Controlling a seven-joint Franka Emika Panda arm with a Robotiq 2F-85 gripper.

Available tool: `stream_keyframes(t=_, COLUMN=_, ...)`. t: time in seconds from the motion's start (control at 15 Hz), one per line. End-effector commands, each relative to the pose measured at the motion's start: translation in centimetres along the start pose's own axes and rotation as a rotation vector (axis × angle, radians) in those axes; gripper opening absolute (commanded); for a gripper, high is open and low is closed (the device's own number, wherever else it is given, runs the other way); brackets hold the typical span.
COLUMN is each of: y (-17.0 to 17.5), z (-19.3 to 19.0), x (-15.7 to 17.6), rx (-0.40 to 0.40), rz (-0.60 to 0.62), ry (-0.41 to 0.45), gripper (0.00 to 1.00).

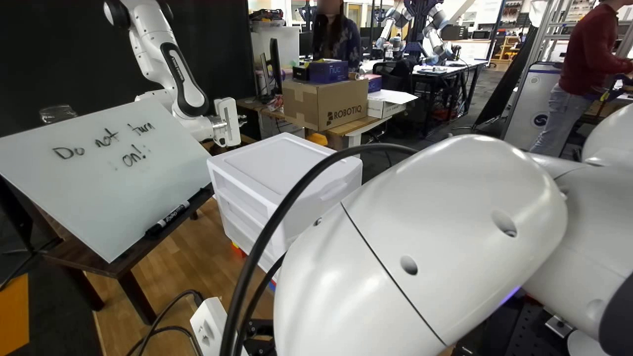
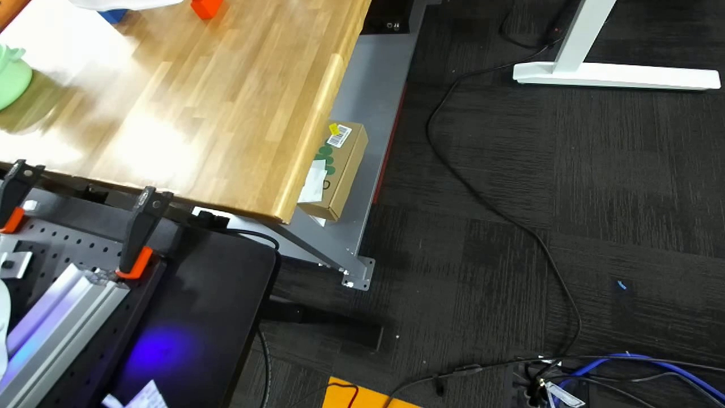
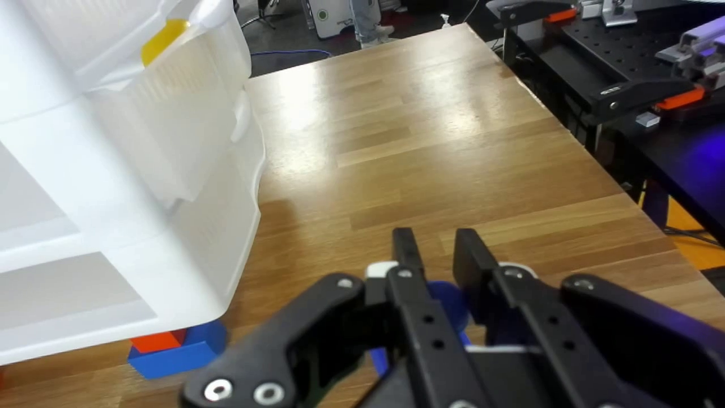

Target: Put the yellow object in the open drawer and then close it

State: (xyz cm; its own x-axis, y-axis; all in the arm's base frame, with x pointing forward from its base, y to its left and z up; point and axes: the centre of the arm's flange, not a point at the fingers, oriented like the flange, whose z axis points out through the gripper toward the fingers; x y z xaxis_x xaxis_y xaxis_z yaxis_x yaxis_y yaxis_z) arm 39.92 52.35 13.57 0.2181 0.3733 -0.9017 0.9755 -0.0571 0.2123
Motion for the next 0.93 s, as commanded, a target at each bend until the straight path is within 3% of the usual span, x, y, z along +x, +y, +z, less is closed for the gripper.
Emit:
stream_keyframes(t=0.0, y=0.0, z=0.0, x=0.0, rx=0.000, rz=0.000, ry=0.000, gripper=0.22)
stream_keyframes(t=0.4, y=0.0, z=0.0, x=0.0, rx=0.000, rz=0.001, ry=-0.001, gripper=0.22)
stream_keyframes(t=0.47, y=0.1, z=-0.3, x=0.1, rx=-0.008, rz=-0.005, ry=0.006, gripper=0.06)
stream_keyframes(t=0.87, y=-0.6, z=-3.7, x=1.3, rx=-0.083, rz=-0.082, ry=0.041, gripper=0.06)
